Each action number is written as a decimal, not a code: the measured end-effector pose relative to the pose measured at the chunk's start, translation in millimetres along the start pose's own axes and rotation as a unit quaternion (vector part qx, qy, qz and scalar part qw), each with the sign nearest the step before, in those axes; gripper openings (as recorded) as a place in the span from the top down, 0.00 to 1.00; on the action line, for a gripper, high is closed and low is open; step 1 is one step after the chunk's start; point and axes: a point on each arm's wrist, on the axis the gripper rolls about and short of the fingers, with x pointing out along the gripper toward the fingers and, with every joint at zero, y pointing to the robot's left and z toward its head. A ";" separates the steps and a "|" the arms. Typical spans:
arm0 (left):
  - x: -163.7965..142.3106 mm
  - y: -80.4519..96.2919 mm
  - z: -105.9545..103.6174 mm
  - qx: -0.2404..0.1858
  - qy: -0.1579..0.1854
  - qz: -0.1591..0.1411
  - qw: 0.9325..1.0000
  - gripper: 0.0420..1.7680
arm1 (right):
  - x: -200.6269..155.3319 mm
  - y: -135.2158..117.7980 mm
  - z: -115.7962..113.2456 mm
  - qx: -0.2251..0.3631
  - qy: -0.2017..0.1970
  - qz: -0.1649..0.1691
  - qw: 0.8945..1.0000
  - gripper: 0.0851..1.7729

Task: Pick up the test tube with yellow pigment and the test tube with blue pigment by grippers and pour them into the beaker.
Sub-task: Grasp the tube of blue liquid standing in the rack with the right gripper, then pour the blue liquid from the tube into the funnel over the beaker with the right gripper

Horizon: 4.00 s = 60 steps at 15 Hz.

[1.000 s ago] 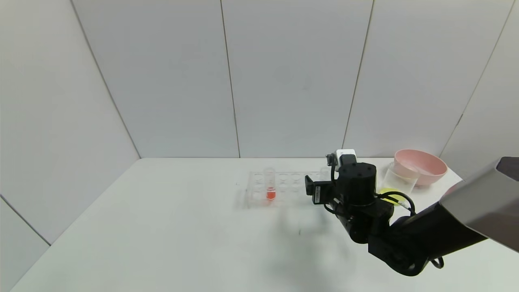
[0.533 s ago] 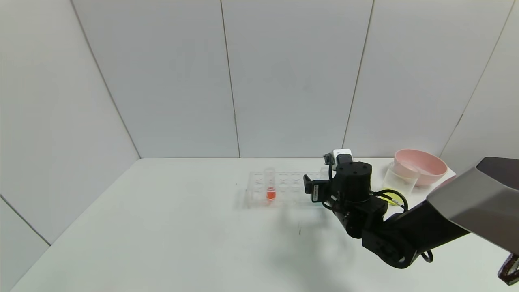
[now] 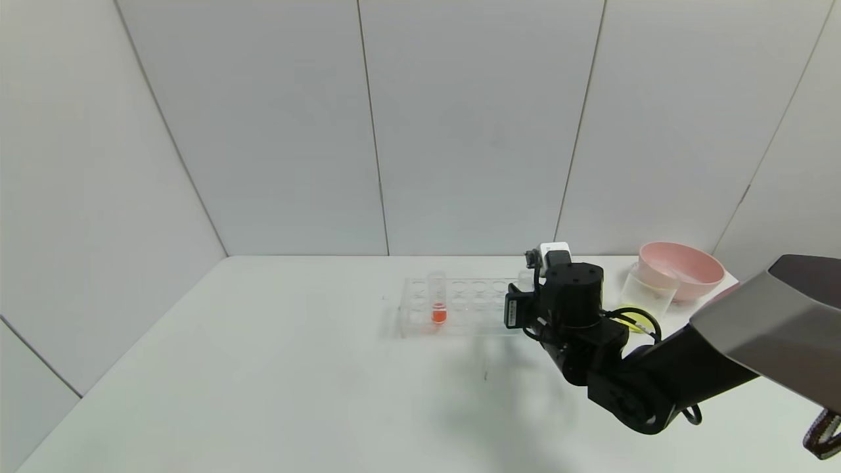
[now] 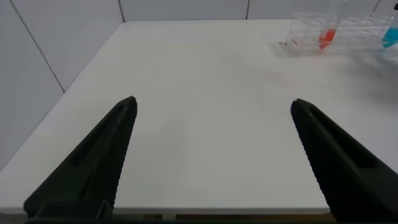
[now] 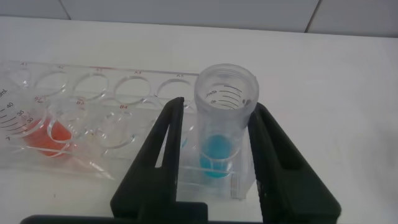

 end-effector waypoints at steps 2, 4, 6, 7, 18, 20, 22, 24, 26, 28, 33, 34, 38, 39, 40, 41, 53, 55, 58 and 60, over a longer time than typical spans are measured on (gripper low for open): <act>0.0 0.0 0.0 0.000 0.000 0.000 1.000 0.00 | -0.2 -0.8 -0.6 -0.001 0.001 -0.001 1.000 0.76; 0.0 0.0 0.0 0.000 0.000 0.000 1.000 0.00 | -1.1 -0.4 -0.2 -0.001 0.001 -0.001 1.000 0.76; 0.0 0.0 0.0 0.000 0.000 0.000 1.000 0.00 | -2.6 -0.4 3.1 -0.001 -0.003 0.000 1.000 0.76; 0.0 0.0 0.0 0.000 0.000 0.000 1.000 0.00 | -3.9 -0.6 6.2 -0.002 -0.006 0.001 1.000 0.76; 0.0 0.0 0.0 0.000 0.000 0.000 1.000 0.00 | -31.4 1.2 52.2 0.000 -0.060 0.018 0.998 0.76; 0.0 0.0 0.0 0.000 0.000 0.000 1.000 0.00 | -32.0 1.3 53.1 0.001 -0.062 0.019 0.998 0.76; 0.0 0.0 0.0 0.000 0.000 0.000 1.000 0.00 | -33.1 0.7 53.0 0.000 -0.061 0.019 0.998 0.76; 0.0 0.0 0.0 0.000 0.000 0.000 1.000 0.00 | -37.1 -4.3 54.1 -0.011 -0.057 0.038 0.998 0.76; 0.0 0.0 0.0 0.000 0.000 0.000 1.000 0.00 | -45.6 -16.6 58.5 -0.019 -0.051 0.082 0.995 0.76; 0.0 0.0 0.0 0.000 0.000 0.000 1.000 0.00 | -54.6 -43.5 67.2 -0.034 -0.047 0.124 0.991 0.76; 0.0 0.0 0.0 0.000 0.000 0.000 1.000 0.00 | -86.8 -128.5 89.6 -0.043 0.011 0.223 0.974 0.76; 0.0 0.0 0.0 0.000 0.000 0.000 1.000 0.00 | -94.4 -146.3 93.7 -0.048 0.020 0.237 0.970 0.76; 0.0 0.0 0.0 0.000 0.000 0.000 1.000 0.00 | -121.9 -215.3 102.3 -0.112 0.014 0.265 0.958 0.76; 0.0 0.0 0.0 0.000 0.000 0.000 1.000 0.00 | -128.1 -231.1 101.3 -0.125 0.015 0.269 0.955 0.76; 0.0 0.0 0.0 0.000 0.000 0.000 1.000 0.00 | -133.4 -244.2 99.9 -0.135 0.022 0.270 0.953 0.76; 0.0 0.0 0.0 0.000 0.000 0.000 1.000 0.00 | -137.4 -255.3 100.4 -0.146 0.027 0.268 0.952 0.76; 0.0 0.0 0.0 0.000 0.000 0.000 1.000 0.00 | -98.4 -328.4 131.2 -0.278 0.118 0.222 0.927 0.76; 0.0 0.0 0.0 0.000 0.000 0.000 1.000 0.00 | -78.5 -329.4 130.6 -0.292 0.134 0.215 0.922 0.76; 0.0 0.0 0.0 0.000 0.000 0.000 1.000 0.00 | -59.3 -325.7 127.4 -0.301 0.166 0.219 0.913 0.76; 0.0 0.0 0.0 0.000 0.000 0.000 1.000 0.00 | -49.4 -324.6 128.9 -0.313 0.175 0.216 0.908 0.76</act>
